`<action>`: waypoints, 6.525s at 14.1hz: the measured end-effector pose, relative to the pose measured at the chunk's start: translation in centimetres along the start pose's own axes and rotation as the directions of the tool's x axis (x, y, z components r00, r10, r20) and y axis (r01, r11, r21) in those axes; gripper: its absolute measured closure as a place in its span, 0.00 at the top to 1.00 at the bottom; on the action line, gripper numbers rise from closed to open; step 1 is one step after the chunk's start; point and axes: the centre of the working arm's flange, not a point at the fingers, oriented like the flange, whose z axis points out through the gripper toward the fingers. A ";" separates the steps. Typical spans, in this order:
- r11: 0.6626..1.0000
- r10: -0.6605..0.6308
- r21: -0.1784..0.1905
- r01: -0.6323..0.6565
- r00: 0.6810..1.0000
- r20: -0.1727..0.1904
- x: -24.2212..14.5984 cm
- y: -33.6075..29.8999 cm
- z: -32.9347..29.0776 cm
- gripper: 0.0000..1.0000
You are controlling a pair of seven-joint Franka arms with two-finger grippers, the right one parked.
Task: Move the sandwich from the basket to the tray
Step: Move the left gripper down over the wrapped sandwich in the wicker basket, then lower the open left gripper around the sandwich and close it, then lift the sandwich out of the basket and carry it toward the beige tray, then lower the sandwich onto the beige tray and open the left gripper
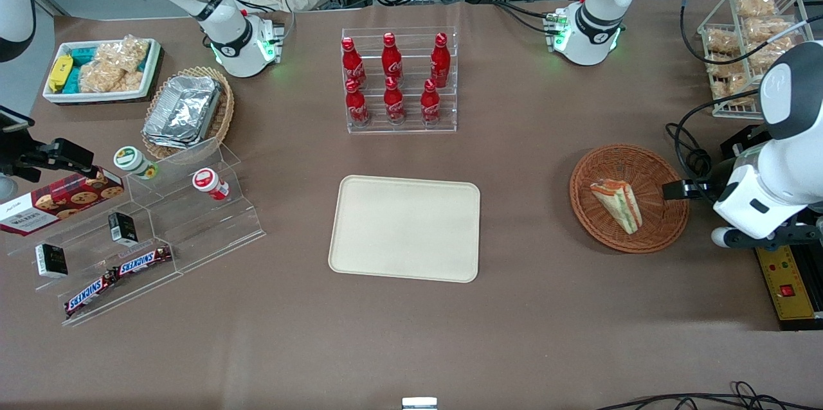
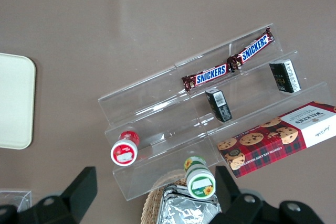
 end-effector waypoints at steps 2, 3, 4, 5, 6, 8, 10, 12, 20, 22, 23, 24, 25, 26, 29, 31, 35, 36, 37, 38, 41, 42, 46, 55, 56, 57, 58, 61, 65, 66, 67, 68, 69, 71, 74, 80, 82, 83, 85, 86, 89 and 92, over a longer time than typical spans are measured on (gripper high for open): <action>1.000 0.001 0.000 -0.001 1.000 0.000 0.0 0.1 0.0 0.99; 1.000 0.002 0.000 -0.002 1.000 0.000 0.0 0.1 0.0 0.99; 1.000 0.002 0.000 -0.002 1.000 0.000 0.0 0.2 0.0 0.99; 1.000 0.003 0.000 -0.003 1.000 0.000 0.0 0.2 0.0 0.99; 1.000 0.003 0.000 -0.003 1.000 0.000 0.0 0.2 0.0 0.99; 1.000 0.003 0.000 -0.003 1.000 0.001 0.0 0.2 0.0 0.99; 1.000 0.004 0.000 -0.004 1.000 0.005 0.0 0.3 0.2 0.99; 1.000 0.004 -0.002 -0.004 1.000 0.008 0.0 0.3 0.3 0.99; 1.000 0.008 -0.001 -0.008 0.997 0.075 0.1 0.6 3.0 0.99; 1.000 0.011 -0.021 -0.009 0.993 0.119 -0.1 1.2 5.2 0.99; 1.000 0.013 -0.027 -0.009 0.991 0.132 -0.2 1.4 6.6 0.99; 1.000 0.013 -0.028 -0.010 0.991 0.133 -0.1 1.5 8.0 0.98; 1.000 0.013 -0.029 -0.009 0.992 0.123 -0.1 1.6 9.5 0.98; 1.000 0.011 -0.030 -0.008 0.994 0.108 -0.2 1.6 10.9 0.98; 0.999 0.005 -0.032 -0.003 0.998 0.057 -1.2 1.6 15.1 0.98; 0.999 -0.020 -0.031 0.022 0.999 0.043 -2.3 1.6 18.0 0.99; 0.992 -0.118 -0.035 0.119 0.993 0.026 -3.3 0.8 22.2 0.99; 0.988 -0.151 -0.039 0.152 0.988 0.014 -3.4 0.6 23.1 0.99; 0.981 -0.191 -0.044 0.191 0.982 0.005 -3.5 0.1 23.8 0.99; 0.972 -0.229 -0.050 0.228 0.973 -0.004 -3.4 -0.4 24.2 0.99; 0.955 -0.291 -0.065 0.289 0.956 -0.027 -3.0 -1.0 24.4 0.99; 0.952 -0.302 -0.067 0.300 0.953 -0.029 -3.0 -1.0 24.5 0.98; 0.936 -0.346 -0.076 0.344 0.938 -0.023 -2.6 -0.9 26.1 0.98; 0.915 -0.398 -0.077 0.397 0.917 0.000 -2.1 -0.6 29.2 0.58; 0.913 -0.402 -0.078 0.400 0.916 -0.001 -2.1 -0.6 29.1 0.49; 0.913 -0.403 -0.077 0.402 0.915 -0.001 -2.1 -0.6 29.0 0.40; 0.913 -0.403 -0.075 0.402 0.915 0.002 -2.1 -0.6 28.9 0.36; 0.916 -0.395 -0.060 0.396 0.918 0.024 -2.1 -0.4 27.2 0.19; 0.924 -0.378 -0.032 0.380 0.925 0.045 -1.6 0.1 16.7 0.19; 0.926 -0.375 -0.031 0.376 0.926 0.040 -1.5 0.1 12.9 0.19; 0.927 -0.372 -0.037 0.373 0.928 0.026 -1.5 0.2 9.2 0.19; 0.927 -0.371 -0.045 0.371 0.929 0.008 -1.6 0.2 6.1 0.18; 0.928 -0.370 -0.055 0.369 0.929 -0.009 -1.6 0.3 3.8 0.16; 0.935 -0.350 -0.066 0.348 0.936 -0.025 -1.8 1.4 2.0 0.15; 0.962 -0.264 -0.072 0.263 0.965 -0.006 -1.7 6.5 3.4 0.15; 0.992 -0.044 -0.125 0.035 0.997 -0.069 -1.7 21.6 8.9 0.15; 0.990 0.008 -0.138 -0.022 0.995 -0.097 -2.0 25.5 10.7 0.15; 0.990 0.038 -0.131 -0.052 0.994 -0.102 -2.3 27.3 11.9 0.15; 0.991 0.101 -0.076 -0.109 0.989 -0.104 -3.1 30.7 15.3 0.15; 0.992 0.114 -0.047 -0.119 0.988 -0.106 -3.4 32.3 17.2 0.15; 0.988 0.150 -0.029 -0.154 0.981 -0.120 -4.0 36.2 22.3 0.15; 0.984 0.168 -0.033 -0.172 0.981 -0.098 -4.1 37.8 25.1 0.15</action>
